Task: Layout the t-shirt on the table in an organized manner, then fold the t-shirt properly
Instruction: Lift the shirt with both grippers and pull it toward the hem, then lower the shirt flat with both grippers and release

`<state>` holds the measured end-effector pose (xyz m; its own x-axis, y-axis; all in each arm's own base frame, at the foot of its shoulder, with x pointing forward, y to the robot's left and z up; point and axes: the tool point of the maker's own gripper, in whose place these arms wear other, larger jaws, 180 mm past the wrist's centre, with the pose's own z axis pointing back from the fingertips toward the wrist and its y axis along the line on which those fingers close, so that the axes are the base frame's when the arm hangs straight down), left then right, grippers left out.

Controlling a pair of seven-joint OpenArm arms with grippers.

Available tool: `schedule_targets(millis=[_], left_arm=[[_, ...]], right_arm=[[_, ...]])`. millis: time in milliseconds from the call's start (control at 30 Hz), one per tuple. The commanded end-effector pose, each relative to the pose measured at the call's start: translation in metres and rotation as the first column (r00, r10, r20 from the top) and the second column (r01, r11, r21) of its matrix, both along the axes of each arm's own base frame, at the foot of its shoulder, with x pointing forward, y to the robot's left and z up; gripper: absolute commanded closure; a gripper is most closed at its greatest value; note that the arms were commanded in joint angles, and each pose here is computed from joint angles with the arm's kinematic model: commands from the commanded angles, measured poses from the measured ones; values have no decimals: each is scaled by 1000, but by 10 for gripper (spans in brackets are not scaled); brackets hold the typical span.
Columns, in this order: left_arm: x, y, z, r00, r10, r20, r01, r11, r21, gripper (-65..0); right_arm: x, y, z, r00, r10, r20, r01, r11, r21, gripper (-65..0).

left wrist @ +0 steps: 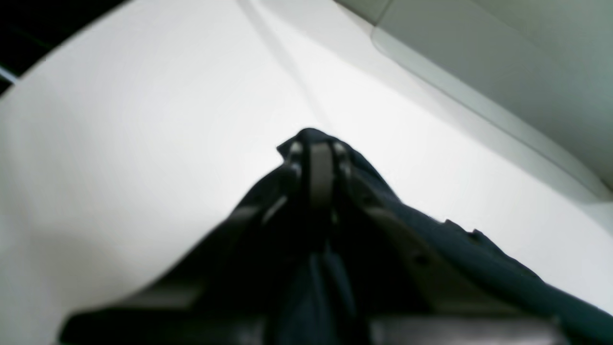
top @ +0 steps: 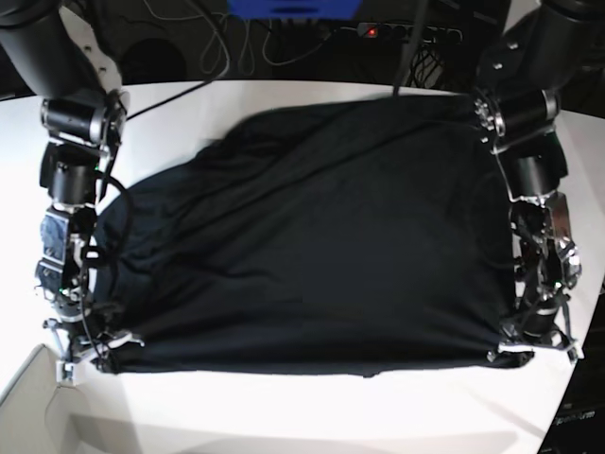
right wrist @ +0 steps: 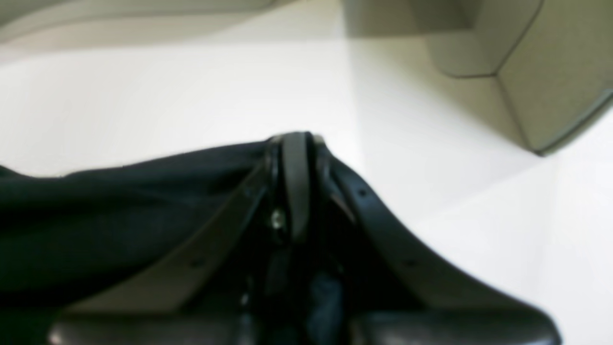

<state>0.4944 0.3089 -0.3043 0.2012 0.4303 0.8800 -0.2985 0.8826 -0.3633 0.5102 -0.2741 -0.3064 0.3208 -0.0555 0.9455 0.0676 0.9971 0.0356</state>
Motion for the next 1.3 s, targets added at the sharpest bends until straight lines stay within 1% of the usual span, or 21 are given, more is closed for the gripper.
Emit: schedule_targets(millis=[0,100,133,200,300,367,467,533,567,633,667,733,800,833,967,1033,1100,1200,1267], left_arm=[[13,12,33,996,26,90,-28,999,28,0],[19,11,22,996,44,83,-44,999,0,0],[22,11,20,996,50,79,-49,999,-11,-16],[25,11,9,997,55,47,-53,998,-33,-65],[29,9,-2,998,64,23,-63,996,-60,-176],[33,7,-4,997,67,23,-65,995,-71,-247],[40,-2,-2,999,36,17,-36,998,-50,-349],[40,0,4,999,40,32,-38,998,-46,-397],[41,2,9,998,45,44,-43,998,-46,-409],[30,8,4,998,55,36,-53,998,-44,-412],[24,11,5,998,55,35,-53,998,-41,-412],[11,15,11,998,50,37,-49,998,-29,-412],[-13,21,11,998,50,24,-50,999,-14,-412],[-23,18,12,999,44,24,-44,999,-12,-412],[-77,6,9,999,35,18,-34,998,-47,-412],[-104,-1,9,1000,16,3,-16,998,-57,-412],[-127,-13,5,999,-18,-28,16,997,-73,-412],[-161,-27,-3,994,-66,-84,59,995,-75,-412],[-184,-32,-9,989,-85,-120,76,994,-74,-412]], right_arm=[[17,-8,37,996,-14,92,14,1000,-3,0],[26,-15,44,996,-25,89,25,1000,7,0],[28,-15,43,996,-27,83,26,1000,13,0],[29,-14,38,997,-24,66,23,1000,20,0],[26,-16,23,999,-29,25,28,999,31,-4],[25,-18,19,999,-31,15,30,999,32,-59],[23,-19,18,999,-32,15,31,999,29,-193],[23,-20,18,999,-33,15,32,999,28,-280],[23,-22,20,999,-37,17,36,999,26,-312],[19,-39,32,998,-56,37,56,998,-1,-368],[13,-40,27,998,-54,34,55,998,-12,-383],[4,-41,35,997,-47,67,50,997,-53,-390],[-14,-38,37,997,-31,74,38,994,-104,-390],[-22,-36,39,997,-23,77,32,992,-123,-390],[-58,-6,39,997,27,75,-13,985,-174,-390],[-80,11,35,997,49,59,-37,982,-186,-390],[-102,22,31,998,50,43,-41,982,-185,-390],[-135,35,32,999,16,35,-11,989,-149,-394],[-158,40,27,1000,-15,13,17,992,-121,-394]])
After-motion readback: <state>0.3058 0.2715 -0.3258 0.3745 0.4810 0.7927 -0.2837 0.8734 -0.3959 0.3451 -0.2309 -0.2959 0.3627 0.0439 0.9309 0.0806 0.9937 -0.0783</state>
